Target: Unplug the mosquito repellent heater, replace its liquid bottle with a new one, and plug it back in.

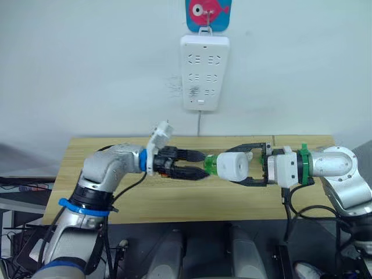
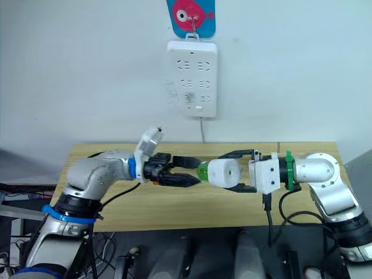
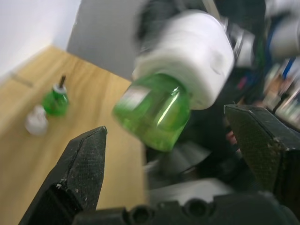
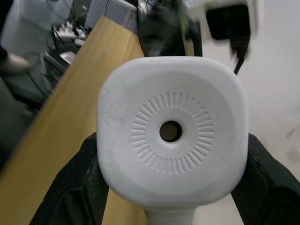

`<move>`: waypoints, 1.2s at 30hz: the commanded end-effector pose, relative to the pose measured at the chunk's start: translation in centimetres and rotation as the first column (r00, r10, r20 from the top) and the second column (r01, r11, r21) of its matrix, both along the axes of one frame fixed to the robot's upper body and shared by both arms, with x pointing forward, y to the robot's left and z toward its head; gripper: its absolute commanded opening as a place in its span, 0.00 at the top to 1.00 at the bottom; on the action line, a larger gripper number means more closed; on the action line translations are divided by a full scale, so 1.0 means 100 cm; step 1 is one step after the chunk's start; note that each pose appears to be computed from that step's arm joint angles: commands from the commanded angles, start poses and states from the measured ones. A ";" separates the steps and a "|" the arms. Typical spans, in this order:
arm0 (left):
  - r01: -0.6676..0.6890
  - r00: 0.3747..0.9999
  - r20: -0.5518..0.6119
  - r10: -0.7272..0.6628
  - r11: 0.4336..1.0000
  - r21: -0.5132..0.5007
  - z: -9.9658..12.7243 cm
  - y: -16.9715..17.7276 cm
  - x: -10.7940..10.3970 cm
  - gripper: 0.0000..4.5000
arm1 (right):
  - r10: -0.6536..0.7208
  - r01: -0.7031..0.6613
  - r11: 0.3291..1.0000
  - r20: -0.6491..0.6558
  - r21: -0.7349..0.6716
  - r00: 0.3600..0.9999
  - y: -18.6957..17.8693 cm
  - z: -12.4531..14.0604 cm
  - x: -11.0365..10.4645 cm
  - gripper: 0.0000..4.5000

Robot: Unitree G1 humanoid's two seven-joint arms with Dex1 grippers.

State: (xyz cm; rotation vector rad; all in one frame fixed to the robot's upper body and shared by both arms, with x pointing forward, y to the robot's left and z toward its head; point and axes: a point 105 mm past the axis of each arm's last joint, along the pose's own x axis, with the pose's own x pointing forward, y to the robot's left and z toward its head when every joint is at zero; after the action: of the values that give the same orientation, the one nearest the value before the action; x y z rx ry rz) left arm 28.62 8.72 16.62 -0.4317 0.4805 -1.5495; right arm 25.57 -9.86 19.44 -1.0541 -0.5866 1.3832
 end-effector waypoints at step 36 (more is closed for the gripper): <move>0.206 0.972 0.127 -0.200 0.978 -0.040 0.030 -0.018 -0.023 0.00 | 0.220 -0.276 0.945 0.283 0.175 0.934 0.017 0.020 -0.025 0.33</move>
State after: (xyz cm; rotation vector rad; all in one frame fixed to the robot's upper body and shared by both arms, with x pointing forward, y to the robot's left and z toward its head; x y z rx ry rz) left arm 26.52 6.95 18.99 -0.3373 0.4151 -1.7608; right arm 23.97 -8.36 20.39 -1.0355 -0.9919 1.3894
